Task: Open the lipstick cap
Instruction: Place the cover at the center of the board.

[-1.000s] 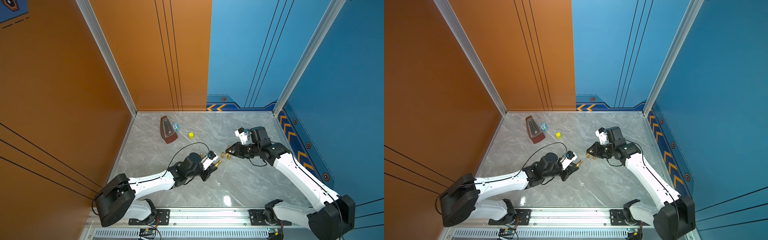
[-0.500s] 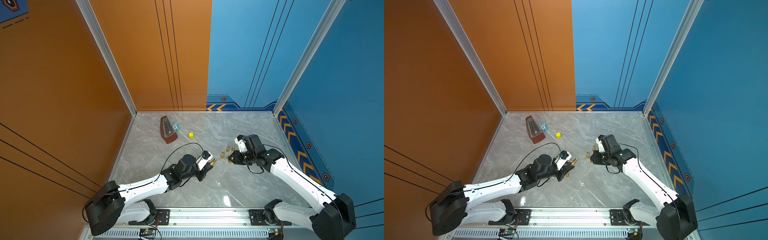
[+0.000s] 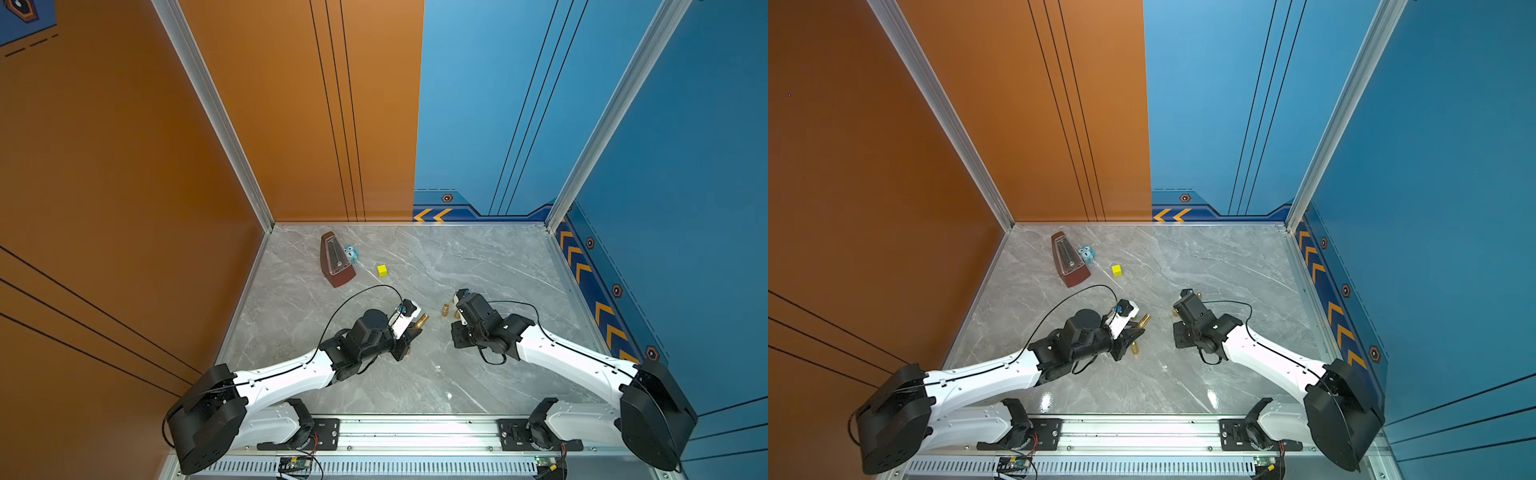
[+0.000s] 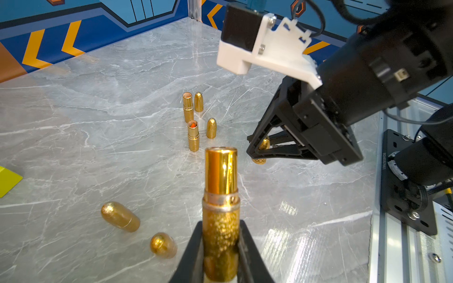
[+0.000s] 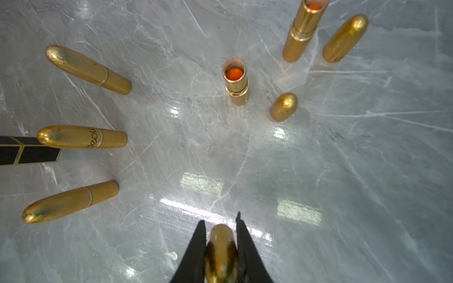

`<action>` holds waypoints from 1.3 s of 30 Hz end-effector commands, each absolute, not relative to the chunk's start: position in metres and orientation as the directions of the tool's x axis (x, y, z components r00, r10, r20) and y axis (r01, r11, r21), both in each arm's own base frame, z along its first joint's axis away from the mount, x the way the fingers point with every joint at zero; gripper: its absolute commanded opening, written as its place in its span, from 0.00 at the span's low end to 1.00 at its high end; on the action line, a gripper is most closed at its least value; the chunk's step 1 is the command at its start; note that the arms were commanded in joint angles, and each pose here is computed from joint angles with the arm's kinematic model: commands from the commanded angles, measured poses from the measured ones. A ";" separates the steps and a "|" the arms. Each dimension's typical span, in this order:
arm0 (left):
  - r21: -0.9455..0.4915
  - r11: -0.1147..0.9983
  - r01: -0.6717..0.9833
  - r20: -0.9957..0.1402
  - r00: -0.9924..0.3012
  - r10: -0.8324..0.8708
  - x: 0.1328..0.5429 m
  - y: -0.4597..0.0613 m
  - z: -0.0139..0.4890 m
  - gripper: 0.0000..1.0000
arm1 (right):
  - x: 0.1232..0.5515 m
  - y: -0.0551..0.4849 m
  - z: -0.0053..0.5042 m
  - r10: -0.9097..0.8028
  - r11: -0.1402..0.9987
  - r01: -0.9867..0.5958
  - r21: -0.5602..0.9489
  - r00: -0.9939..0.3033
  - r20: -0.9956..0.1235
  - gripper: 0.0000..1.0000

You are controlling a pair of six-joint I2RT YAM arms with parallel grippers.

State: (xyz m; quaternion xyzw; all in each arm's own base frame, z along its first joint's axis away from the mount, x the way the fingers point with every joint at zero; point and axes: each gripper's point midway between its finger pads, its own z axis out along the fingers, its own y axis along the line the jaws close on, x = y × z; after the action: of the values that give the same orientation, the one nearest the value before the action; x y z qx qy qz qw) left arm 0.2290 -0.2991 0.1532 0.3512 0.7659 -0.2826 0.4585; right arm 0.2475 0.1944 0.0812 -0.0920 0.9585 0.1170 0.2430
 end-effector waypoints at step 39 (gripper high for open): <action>-0.104 0.644 0.758 -0.901 -0.346 0.262 0.234 -0.283 0.149 0.00 | 0.278 0.211 0.017 -0.239 0.959 -0.282 0.010 -0.830 -0.504 0.21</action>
State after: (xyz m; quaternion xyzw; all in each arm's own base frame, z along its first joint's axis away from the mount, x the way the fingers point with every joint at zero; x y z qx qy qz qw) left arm 0.2336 -0.2896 0.1519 0.3373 0.7717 -0.2690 0.4673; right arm 0.2852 0.2184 0.0304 -0.1239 0.9512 0.0671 0.2746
